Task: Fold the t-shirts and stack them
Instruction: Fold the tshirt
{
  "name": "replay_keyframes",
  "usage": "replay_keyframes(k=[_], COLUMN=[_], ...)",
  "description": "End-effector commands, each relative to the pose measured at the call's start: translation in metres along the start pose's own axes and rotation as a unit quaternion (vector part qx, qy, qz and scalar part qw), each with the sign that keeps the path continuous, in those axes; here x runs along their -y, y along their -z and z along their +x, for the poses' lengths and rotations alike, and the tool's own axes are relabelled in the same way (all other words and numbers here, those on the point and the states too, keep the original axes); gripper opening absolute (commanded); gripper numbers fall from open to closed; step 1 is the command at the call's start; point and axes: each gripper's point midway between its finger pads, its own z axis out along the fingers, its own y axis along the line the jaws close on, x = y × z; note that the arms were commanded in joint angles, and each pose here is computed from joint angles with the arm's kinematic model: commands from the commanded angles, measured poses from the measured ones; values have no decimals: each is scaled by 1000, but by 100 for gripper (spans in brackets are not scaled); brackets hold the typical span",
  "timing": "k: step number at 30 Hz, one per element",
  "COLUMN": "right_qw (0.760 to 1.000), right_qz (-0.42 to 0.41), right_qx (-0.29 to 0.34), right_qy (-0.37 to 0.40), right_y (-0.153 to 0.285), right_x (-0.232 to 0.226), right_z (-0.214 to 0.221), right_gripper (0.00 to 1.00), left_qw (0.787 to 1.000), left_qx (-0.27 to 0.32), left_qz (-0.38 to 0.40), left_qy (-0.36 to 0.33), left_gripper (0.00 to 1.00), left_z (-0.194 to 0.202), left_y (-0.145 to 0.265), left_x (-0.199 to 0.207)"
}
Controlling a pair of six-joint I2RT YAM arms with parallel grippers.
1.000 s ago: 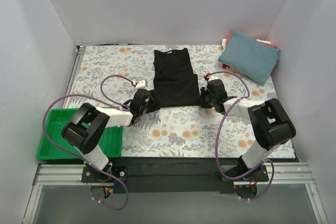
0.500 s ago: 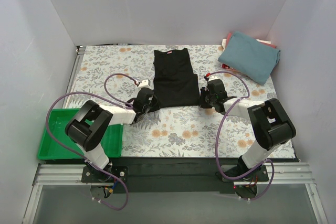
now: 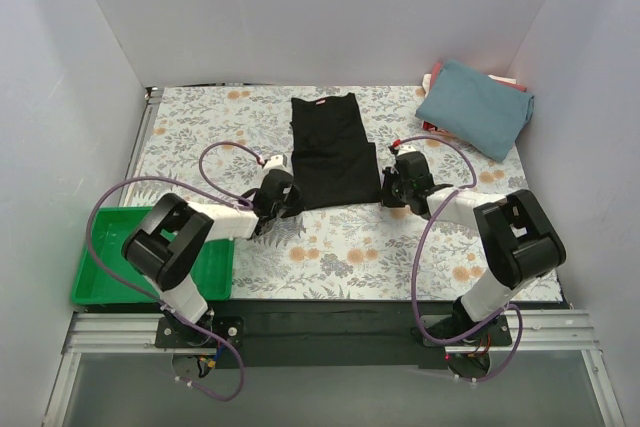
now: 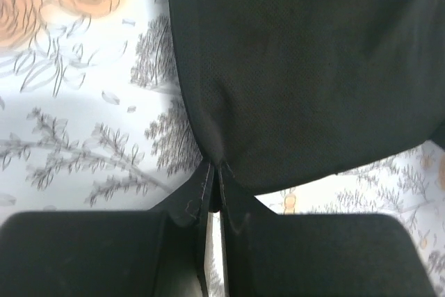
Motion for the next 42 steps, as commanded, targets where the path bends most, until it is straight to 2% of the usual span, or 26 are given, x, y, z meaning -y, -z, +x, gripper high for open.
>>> replay_keyframes(k=[1,12,17,18,28,36,42], right_qw=[1000,995,990,987,975,967,964], right_qz=[-7,-26,-35,-38,-42,-48,-30], right_qx=[16,98,137,152,217,247,263], right_qy=[9,19,22,24,31,35,39], right_y=[14,68,96,108,156,181,180], right_x=[-6,-23,-30,-33,-46,-56,-56], right_z=[-9,-48,-62,-66,-96,-114,-133], right_gripper=[1,1,1,1,1,1,1], left_qw=[1000,995,990,987,975,967,965], left_qx=[-17,20,36,41,58,49,56], left_qz=[12,94,135,157,216,249,254], left_qy=[-9,6,6,2,6,13,23], left_gripper=[0,0,0,0,0,0,0], left_z=[4,-31,-46,-51,-59,-55,-56], left_y=[22,64,91,107,150,168,165], left_x=[4,43,64,77,104,116,117])
